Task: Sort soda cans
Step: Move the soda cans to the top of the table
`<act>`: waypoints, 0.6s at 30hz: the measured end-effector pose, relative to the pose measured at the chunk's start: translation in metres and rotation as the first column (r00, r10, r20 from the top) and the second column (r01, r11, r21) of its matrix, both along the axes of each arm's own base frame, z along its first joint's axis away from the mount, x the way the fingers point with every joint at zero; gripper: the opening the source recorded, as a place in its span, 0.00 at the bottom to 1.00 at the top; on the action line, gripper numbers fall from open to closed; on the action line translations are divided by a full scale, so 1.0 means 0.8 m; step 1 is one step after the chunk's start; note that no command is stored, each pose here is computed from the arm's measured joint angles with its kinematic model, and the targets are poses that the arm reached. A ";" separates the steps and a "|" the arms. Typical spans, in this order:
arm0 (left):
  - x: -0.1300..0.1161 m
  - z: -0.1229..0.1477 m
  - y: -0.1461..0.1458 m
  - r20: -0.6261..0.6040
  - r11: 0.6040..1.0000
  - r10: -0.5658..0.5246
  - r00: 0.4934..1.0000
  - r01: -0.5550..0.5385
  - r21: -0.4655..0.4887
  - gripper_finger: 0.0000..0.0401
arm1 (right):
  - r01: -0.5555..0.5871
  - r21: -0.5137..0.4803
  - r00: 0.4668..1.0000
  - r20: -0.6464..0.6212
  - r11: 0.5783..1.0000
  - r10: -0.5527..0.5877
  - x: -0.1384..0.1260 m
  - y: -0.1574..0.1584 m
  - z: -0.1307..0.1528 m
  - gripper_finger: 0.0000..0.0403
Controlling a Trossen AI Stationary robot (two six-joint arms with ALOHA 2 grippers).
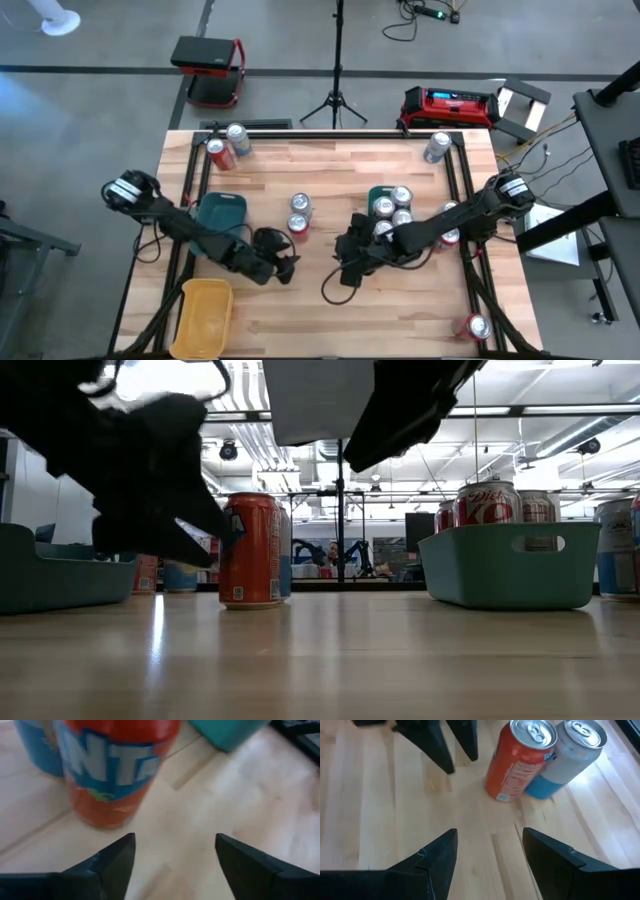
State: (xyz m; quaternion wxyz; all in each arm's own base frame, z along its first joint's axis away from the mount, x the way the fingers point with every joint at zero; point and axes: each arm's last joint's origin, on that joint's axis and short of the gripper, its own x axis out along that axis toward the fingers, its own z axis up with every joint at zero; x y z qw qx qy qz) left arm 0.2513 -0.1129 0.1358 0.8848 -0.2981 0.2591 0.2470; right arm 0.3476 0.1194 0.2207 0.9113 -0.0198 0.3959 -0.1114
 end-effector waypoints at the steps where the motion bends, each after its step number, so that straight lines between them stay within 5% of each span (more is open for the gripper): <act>1: 0.001 -0.003 0.002 -0.009 1.000 0.006 1.000 -0.005 0.003 0.56 | -0.002 -0.001 1.000 -0.001 1.000 0.002 0.000 0.001 -0.001 0.55; 13: 0.016 -0.025 0.012 -0.037 0.999 0.005 0.999 -0.007 -0.045 0.12 | 0.023 0.015 0.999 -0.033 1.000 -0.023 -0.009 0.003 -0.017 0.54; 18: 0.018 -0.024 0.020 -0.039 0.999 0.030 0.999 -0.028 0.039 0.01 | 0.005 0.013 0.999 -0.040 1.000 -0.004 -0.014 0.011 -0.020 0.55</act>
